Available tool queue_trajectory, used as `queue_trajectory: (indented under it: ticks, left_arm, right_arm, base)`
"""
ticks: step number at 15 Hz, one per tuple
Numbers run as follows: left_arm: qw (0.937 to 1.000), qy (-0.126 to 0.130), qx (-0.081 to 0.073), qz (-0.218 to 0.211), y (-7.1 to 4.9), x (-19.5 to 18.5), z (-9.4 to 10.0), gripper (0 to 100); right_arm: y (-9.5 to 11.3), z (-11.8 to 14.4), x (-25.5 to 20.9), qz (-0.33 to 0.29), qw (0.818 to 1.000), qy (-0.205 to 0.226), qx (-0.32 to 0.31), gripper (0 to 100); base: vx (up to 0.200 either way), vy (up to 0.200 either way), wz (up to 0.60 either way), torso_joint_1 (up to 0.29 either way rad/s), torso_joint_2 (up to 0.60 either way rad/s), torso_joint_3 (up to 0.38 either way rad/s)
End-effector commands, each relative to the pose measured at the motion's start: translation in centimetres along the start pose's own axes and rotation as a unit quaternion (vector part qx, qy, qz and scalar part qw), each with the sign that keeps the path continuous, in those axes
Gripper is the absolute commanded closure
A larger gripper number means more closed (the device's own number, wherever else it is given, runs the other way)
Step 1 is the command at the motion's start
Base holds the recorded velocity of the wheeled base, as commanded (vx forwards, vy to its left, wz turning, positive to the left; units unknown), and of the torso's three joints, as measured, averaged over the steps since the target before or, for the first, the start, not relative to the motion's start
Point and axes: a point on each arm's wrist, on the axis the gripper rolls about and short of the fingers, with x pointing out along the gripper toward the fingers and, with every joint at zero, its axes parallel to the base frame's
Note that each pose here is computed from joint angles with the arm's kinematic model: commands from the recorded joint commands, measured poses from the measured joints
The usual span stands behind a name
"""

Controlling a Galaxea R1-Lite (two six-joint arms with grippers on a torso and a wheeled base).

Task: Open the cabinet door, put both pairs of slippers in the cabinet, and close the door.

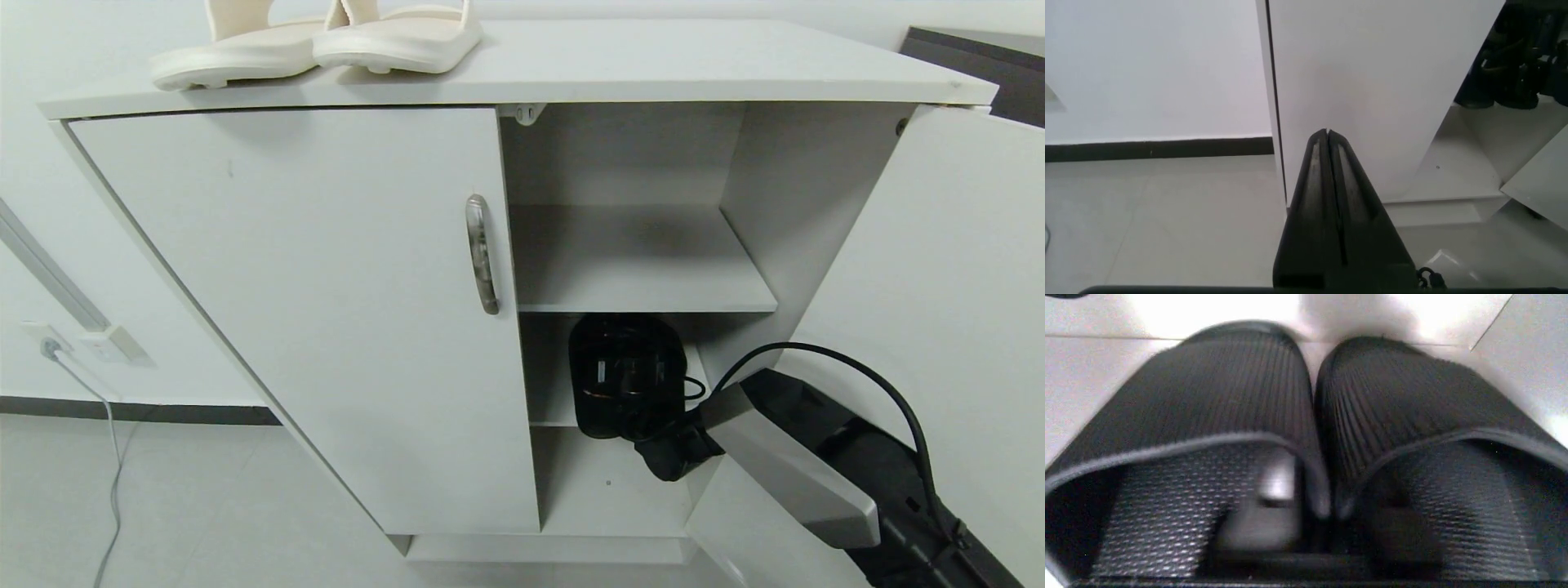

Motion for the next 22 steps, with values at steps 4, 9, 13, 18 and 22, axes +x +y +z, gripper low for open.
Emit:
queue_trajectory:
  ticks: [4, 9, 13, 18, 22]
  left_arm:
    - [1.0, 0.0, 0.0, 0.0, 0.0, 0.0, 0.0, 100]
    - [1.0, 0.0, 0.0, 0.0, 0.0, 0.0, 0.0, 100]
    - [1.0, 0.0, 0.001, 0.0, 0.0, 0.0, 0.0, 100]
    - [1.0, 0.0, 0.001, 0.0, 0.0, 0.0, 0.0, 100]
    - [1.0, 0.0, 0.0, 0.0, 0.0, 0.0, 0.0, 100]
  right_arm:
    - [-0.2, 0.5, -2.4, 0.01, 1.0, 0.012, -0.01, 0]
    - [-1.5, 2.4, -8.5, 0.038, 0.999, 0.012, -0.013, 0]
    - [-3.5, 3.8, -13.4, 0.051, 0.998, 0.013, -0.017, 0]
    - [-5.0, 4.4, -15.9, 0.061, 0.998, 0.024, -0.024, 0]
    - [-4.9, 4.2, -16.3, 0.065, 0.997, 0.027, -0.026, 0]
  base:
    - [0.0, 0.0, 0.0, 0.0, 0.0, 0.0]
    - [0.0, 0.0, 0.0, 0.0, 0.0, 0.0]
    - [0.0, 0.0, 0.0, 0.0, 0.0, 0.0]
    - [0.0, 0.0, 0.0, 0.0, 0.0, 0.0]
    - [0.0, 0.0, 0.0, 0.0, 0.0, 0.0]
